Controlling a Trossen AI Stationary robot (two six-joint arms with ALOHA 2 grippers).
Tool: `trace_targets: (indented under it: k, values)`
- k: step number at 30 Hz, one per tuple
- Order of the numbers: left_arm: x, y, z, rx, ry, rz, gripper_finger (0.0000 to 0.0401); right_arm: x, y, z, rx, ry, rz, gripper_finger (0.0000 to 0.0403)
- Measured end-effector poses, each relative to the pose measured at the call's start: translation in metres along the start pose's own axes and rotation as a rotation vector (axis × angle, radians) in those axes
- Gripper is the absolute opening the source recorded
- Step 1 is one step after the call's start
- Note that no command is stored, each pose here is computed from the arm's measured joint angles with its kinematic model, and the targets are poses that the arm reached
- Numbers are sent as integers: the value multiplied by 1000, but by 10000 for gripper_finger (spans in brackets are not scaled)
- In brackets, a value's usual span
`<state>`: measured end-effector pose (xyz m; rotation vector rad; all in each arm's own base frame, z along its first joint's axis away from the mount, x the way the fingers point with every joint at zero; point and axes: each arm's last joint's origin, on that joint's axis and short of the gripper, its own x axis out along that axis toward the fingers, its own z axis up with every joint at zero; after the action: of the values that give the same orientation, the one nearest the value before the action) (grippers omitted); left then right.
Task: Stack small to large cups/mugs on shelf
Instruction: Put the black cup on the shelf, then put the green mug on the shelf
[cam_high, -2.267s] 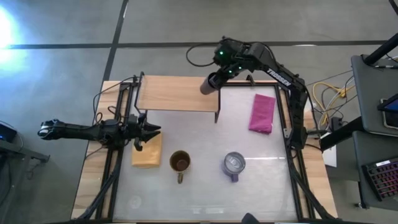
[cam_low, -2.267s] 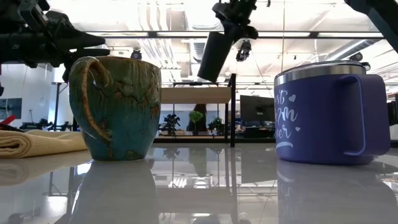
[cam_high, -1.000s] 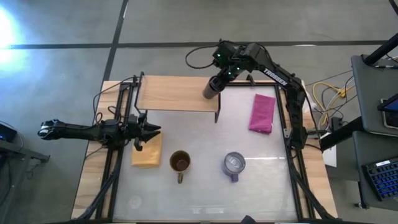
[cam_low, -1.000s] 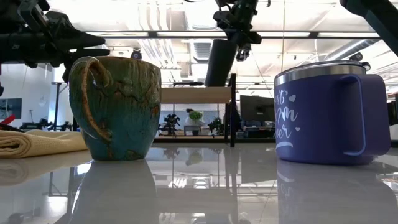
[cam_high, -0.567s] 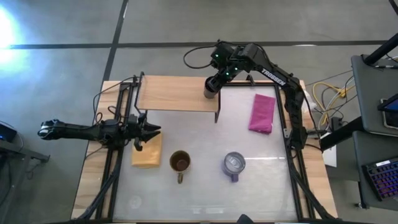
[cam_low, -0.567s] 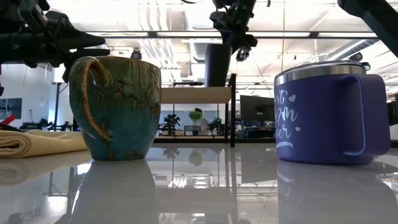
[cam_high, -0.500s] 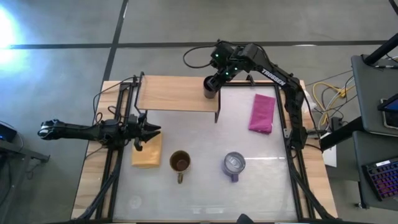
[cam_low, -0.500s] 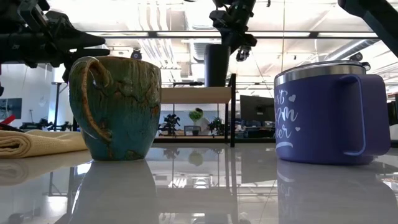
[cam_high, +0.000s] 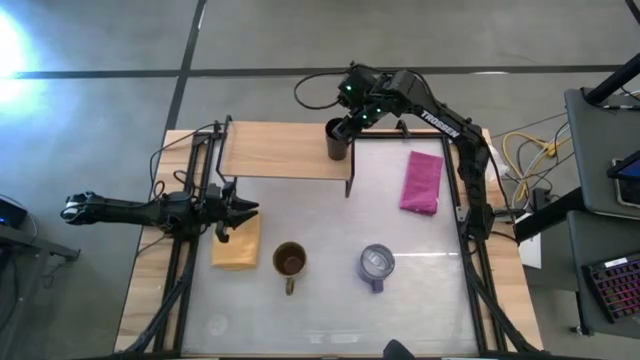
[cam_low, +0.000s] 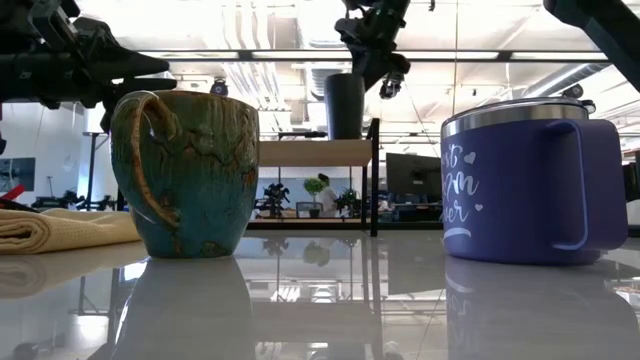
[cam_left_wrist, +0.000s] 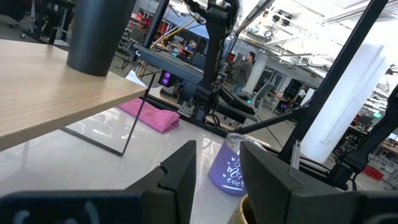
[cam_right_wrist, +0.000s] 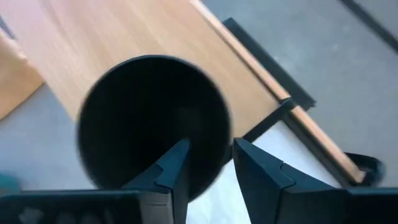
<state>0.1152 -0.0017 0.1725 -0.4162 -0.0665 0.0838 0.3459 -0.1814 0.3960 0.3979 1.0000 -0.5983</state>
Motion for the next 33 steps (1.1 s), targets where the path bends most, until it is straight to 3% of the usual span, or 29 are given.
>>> trace_targets:
  k: [9, 17, 24, 28, 33]
  values:
    - [0, 0, 0, 0, 0, 0, 109, -19, -3, -1, -14, -67, -25, 128]
    - [0, 0, 0, 0, 0, 0, 109, -76, -11, -14, 4, -201, -53, 127]
    - [0, 0, 0, 0, 0, 0, 109, -93, -14, -40, 60, -50, -78, 128]
    - [0, 0, 0, 0, 0, 0, 109, -99, -2, -48, 38, -46, 8, 126]
    - [0, 0, 0, 0, 1, 0, 109, -89, 11, -57, 29, 25, 35, 119]
